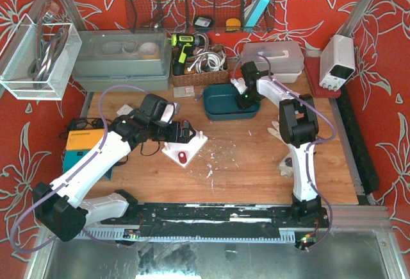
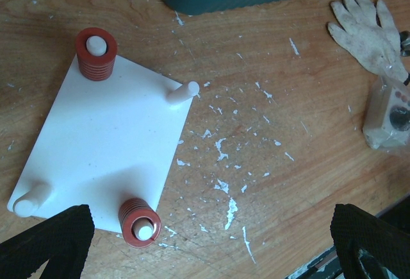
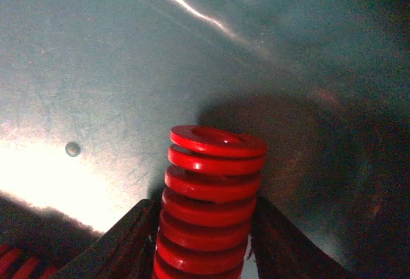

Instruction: Install the large spring

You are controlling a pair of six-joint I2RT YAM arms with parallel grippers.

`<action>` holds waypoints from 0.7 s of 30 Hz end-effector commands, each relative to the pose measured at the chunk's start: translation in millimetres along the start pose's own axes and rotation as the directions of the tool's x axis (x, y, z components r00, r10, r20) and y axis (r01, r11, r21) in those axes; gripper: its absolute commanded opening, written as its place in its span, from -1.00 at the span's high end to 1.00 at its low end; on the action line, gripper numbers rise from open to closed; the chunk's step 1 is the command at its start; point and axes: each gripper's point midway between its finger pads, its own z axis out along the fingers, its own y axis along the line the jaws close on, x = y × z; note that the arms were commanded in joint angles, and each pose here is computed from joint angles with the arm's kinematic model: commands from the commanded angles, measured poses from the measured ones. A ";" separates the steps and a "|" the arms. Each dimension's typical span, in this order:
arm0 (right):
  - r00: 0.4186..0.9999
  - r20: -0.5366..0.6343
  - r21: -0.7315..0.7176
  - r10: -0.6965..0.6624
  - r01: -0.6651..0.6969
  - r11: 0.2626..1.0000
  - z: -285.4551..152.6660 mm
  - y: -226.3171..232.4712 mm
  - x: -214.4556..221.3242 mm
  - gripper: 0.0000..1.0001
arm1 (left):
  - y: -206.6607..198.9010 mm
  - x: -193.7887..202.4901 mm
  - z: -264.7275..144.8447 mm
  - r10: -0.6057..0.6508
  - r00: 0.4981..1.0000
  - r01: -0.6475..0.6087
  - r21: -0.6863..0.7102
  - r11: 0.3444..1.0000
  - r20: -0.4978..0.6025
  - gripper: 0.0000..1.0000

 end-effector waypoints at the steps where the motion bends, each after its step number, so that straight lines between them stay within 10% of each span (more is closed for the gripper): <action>1: 0.999 -0.043 0.010 -0.011 0.011 1.000 8.2 0.5 11.5 0.20 | -3.2 1.5 -0.2 -0.001 1.000 0.001 0.013 1.000 -0.004 -1.00; 12: 0.989 0.149 0.013 0.000 -0.001 1.000 -56.7 3.0 -43.2 0.95 | 9.4 -8.8 -5.9 -0.028 0.998 0.032 -0.070 0.997 0.052 -1.00; 21: 0.957 0.289 -0.001 0.033 -0.035 0.999 -165.3 37.6 -44.6 1.00 | 0.5 -11.0 -32.3 -0.108 0.983 0.109 0.003 0.994 0.151 -1.00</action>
